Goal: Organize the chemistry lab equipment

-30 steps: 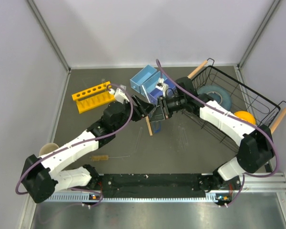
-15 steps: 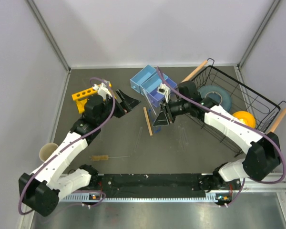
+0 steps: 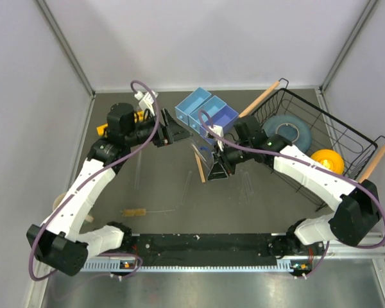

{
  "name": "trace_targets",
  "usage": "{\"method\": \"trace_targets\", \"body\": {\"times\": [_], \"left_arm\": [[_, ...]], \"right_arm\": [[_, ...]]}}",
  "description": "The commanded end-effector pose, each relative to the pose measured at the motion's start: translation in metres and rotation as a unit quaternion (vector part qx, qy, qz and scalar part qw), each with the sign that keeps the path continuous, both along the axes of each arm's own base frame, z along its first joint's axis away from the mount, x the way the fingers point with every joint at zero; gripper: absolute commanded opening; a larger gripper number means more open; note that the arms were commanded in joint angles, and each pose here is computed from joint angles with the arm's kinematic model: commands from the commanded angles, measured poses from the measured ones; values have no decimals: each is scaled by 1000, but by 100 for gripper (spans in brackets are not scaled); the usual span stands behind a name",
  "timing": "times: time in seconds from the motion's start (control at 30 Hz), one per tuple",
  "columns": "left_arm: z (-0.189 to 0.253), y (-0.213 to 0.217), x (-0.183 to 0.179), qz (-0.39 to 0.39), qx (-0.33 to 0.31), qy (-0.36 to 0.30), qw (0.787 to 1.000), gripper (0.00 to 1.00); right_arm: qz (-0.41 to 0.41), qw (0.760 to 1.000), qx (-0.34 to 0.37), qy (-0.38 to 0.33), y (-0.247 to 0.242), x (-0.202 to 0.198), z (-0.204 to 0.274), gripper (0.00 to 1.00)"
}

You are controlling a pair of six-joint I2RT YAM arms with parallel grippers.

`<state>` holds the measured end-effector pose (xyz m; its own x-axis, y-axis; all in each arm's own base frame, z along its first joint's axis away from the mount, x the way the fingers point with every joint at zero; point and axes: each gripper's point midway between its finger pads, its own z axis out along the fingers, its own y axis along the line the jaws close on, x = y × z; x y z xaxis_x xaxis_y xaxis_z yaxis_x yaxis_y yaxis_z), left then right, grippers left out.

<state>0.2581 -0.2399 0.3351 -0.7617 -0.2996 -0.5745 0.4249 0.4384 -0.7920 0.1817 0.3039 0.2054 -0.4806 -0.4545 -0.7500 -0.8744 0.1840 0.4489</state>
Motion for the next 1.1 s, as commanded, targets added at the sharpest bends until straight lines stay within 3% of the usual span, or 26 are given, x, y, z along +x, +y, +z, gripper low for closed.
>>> {"method": "trace_targets", "body": {"times": [0.0,0.23,0.77,1.0,1.07], "left_arm": [[-5,-2,-1,-32,30,7,999,77],[-12,-5,-1,-48,38,26,998,61],[-20,-20,-13,-80,33,43,995,49],[-27,-20,-15,-77,36,53,995,34],[-27,-20,-16,-78,38,55,995,25]], "right_arm": [[30,998,12,-46,0,-8,12,11],[38,998,9,-51,1,-9,10,11],[46,998,-1,-48,6,-10,6,11],[46,998,-5,-48,6,-9,3,12],[46,998,-5,-48,6,-9,4,12]]}}
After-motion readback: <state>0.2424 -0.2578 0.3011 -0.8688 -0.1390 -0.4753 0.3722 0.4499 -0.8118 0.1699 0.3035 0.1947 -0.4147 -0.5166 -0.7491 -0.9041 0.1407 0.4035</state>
